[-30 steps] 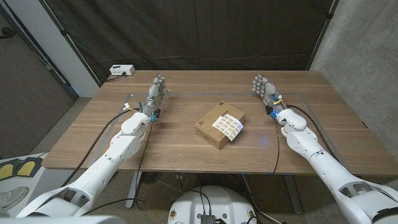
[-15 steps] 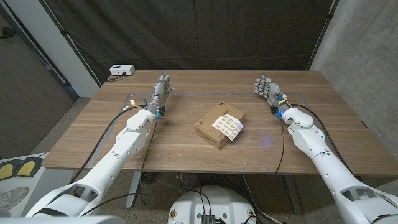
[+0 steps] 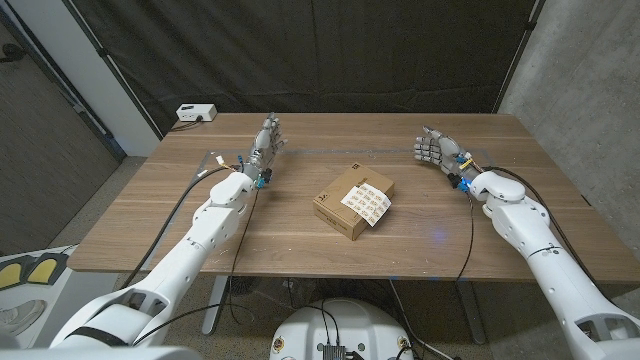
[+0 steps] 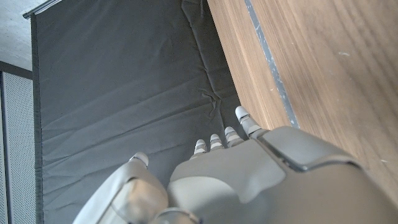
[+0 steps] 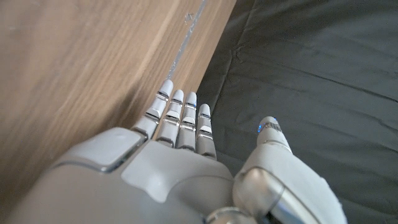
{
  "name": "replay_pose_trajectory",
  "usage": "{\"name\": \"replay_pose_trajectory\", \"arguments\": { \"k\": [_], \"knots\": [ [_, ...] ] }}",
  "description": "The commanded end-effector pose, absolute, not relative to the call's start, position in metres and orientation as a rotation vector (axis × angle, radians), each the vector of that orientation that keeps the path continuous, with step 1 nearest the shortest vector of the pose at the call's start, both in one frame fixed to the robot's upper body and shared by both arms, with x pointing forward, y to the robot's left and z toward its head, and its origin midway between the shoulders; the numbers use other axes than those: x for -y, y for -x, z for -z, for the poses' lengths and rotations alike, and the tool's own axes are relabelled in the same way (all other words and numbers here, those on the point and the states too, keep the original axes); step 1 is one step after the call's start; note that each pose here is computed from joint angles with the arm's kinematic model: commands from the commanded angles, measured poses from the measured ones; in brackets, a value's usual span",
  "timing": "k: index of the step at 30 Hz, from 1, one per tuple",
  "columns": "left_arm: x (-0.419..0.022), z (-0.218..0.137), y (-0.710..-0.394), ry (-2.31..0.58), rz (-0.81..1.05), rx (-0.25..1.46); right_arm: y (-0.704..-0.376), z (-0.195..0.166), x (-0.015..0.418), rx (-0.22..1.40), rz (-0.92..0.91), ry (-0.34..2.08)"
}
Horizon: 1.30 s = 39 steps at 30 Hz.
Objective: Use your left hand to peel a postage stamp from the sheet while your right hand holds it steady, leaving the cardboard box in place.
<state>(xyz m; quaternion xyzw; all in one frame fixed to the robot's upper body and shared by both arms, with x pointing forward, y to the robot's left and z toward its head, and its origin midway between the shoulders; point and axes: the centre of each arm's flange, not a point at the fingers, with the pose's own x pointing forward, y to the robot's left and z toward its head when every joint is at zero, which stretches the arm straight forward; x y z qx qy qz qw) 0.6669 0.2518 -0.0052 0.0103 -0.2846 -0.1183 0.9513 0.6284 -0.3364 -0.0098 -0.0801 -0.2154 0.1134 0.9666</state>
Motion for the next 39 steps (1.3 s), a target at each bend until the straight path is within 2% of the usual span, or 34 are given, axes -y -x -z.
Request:
{"name": "replay_pose_trajectory", "arguments": {
  "k": [1, 17, 39],
  "knots": [
    [-0.245, 0.001, -0.67, -0.033, 0.262, 0.579, -0.607, 0.013, 0.348, 0.294, -0.266, 0.279],
    [-0.244, -0.005, -0.672, -0.05, 0.298, 0.59, -0.572, 0.007, 0.343, 0.177, -0.345, 0.433],
    [-0.235, -0.014, -0.677, -0.062, 0.325, 0.604, -0.552, -0.006, 0.339, -0.003, -0.478, 0.596]
  ]
}}
